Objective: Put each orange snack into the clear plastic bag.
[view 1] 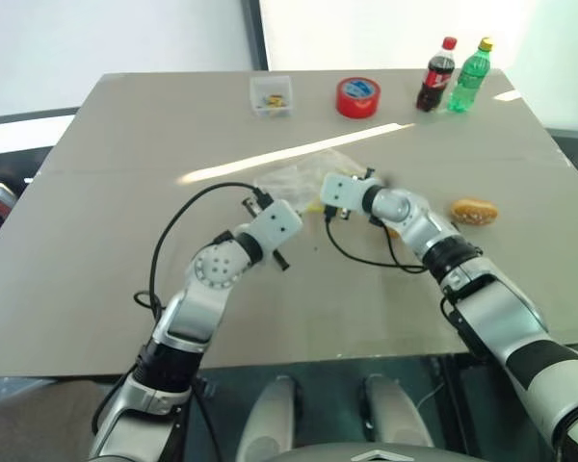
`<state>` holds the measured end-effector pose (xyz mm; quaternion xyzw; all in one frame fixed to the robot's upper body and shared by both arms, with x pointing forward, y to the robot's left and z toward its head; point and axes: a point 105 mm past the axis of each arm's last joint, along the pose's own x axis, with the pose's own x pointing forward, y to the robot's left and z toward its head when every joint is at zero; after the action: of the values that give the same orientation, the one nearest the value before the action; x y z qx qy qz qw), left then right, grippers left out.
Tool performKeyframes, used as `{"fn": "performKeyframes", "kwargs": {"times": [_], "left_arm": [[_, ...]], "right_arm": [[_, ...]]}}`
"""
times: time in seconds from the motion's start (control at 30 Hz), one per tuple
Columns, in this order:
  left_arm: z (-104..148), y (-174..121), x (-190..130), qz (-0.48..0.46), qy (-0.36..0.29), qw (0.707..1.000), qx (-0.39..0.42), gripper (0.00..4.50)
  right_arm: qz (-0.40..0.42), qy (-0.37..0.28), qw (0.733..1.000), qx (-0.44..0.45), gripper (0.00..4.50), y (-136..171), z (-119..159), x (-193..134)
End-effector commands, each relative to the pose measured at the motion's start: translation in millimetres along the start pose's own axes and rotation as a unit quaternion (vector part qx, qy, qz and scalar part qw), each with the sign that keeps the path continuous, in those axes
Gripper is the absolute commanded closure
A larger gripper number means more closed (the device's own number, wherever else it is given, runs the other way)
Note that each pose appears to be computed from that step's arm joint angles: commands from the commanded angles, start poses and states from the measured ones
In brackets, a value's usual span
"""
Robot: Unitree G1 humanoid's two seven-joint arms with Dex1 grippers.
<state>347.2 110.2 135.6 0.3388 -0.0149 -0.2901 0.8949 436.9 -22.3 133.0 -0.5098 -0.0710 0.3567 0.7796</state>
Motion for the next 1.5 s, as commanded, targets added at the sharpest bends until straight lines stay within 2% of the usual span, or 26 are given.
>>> {"fn": "performKeyframes", "kwargs": {"times": [0.03,0.13,0.17,0.47,0.57,0.73,0.93,1.03,1.23,1.4,1.5], "left_arm": [[16.7,10.0,-2.4,0.021,-0.025,0.999,0.010,4.50],[17.7,10.7,-1.2,0.025,-0.024,0.999,0.006,4.50],[18.4,10.6,-0.5,0.026,-0.025,0.999,0.005,4.50],[17.7,10.7,5.0,0.033,-0.018,0.999,-0.006,4.50],[14.4,13.9,5.7,0.043,-0.010,0.999,-0.009,4.50],[12.6,13.5,6.3,0.046,-0.007,0.999,-0.012,4.50],[9.4,13.4,5.4,0.052,-0.001,0.999,-0.015,4.50],[8.0,13.5,4.5,0.053,0.001,0.998,-0.015,4.50],[5.1,10.3,4.1,0.049,0.004,0.999,-0.015,4.50],[6.4,10.4,5.2,0.048,0.003,0.999,-0.016,4.50],[6.7,10.4,6.1,0.047,0.002,0.999,-0.014,4.50]], "right_arm": [[-0.011,-0.024,0.996,-0.091,1.42,-2.9,6.6,-0.5],[-0.008,-0.029,0.992,-0.121,0.24,2.2,2.9,-3.1],[-0.009,-0.032,0.991,-0.127,0.05,2.5,2.8,-4.0],[-0.025,-0.093,0.989,-0.113,0.05,-5.8,20.1,-22.1],[-0.037,-0.120,0.992,-0.023,0.05,-9.9,28.3,-45.4],[-0.045,-0.122,0.981,0.142,0.05,-12.5,28.9,-84.3],[-0.058,-0.063,0.962,0.259,0.05,-18.6,5.6,-124.5],[-0.095,-0.019,0.941,0.324,0.05,-22.9,-8.2,-135.9],[-0.159,0.069,0.870,0.462,0.05,-8.0,-26.5,-144.0],[-0.155,0.109,0.814,0.549,0.05,11.6,-24.5,-139.5],[-0.156,0.135,0.794,0.571,0.05,21.0,-26.0,-138.2]]}}
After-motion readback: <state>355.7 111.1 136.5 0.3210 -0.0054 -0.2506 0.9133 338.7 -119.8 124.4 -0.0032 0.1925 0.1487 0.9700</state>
